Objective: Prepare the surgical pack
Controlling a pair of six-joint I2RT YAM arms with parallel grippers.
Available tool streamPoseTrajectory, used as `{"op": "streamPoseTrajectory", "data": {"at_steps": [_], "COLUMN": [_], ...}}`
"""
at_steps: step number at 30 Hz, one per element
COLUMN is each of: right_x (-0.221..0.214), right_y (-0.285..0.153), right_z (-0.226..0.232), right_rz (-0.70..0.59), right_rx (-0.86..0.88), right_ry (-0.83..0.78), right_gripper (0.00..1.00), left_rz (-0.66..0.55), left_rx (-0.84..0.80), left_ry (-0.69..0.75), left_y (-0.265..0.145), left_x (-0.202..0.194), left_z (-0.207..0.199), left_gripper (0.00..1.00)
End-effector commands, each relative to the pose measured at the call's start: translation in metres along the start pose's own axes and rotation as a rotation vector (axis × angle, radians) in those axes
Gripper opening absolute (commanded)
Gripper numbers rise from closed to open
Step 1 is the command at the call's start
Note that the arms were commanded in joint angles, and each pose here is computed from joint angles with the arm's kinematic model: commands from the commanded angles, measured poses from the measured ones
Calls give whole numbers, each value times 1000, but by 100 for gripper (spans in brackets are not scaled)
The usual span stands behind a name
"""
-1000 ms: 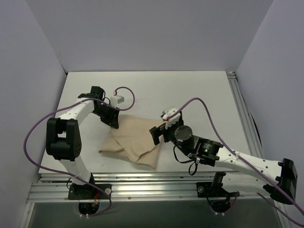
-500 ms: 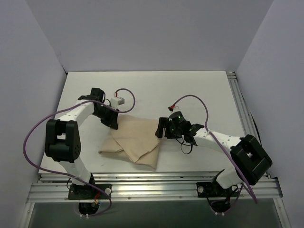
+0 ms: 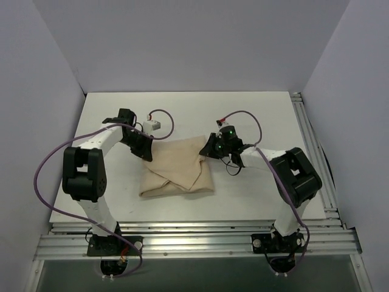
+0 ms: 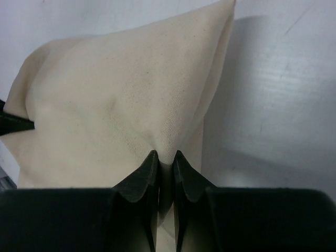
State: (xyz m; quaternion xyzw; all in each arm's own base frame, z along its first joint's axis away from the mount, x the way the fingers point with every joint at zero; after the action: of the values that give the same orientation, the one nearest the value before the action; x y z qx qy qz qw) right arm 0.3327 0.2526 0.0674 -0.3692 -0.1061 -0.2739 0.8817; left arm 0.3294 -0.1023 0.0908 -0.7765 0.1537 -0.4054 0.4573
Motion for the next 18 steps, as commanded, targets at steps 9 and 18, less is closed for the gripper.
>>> {"op": "streamPoseTrajectory", "data": {"at_steps": [9, 18], "right_x": [101, 52], "right_y": [18, -55], "right_z": [-22, 18], "right_rz": [-127, -179], "right_rx": [-242, -293], "right_ry": [-113, -190], "right_gripper": [52, 73], "left_rz": [-40, -35], "left_rx": [22, 21], "left_ry": [63, 79], "left_y": [-11, -14], "left_x": [32, 19], "left_z": [22, 12], "left_gripper": [10, 11]}}
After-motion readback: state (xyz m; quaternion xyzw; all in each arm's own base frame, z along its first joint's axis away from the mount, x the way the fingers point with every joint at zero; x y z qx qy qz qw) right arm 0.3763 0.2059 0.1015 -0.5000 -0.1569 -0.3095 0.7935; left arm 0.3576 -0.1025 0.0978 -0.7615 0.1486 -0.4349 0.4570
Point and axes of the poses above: each gripper's point midway between its finger pads, its own y axis out along the fingers, its own z axis along the line the jaws close on, x = y × z, the point moved 3 cm from there along -y, back along the fingers, and after that the axes turned 12 degrees about y, right-handed, at the moved point
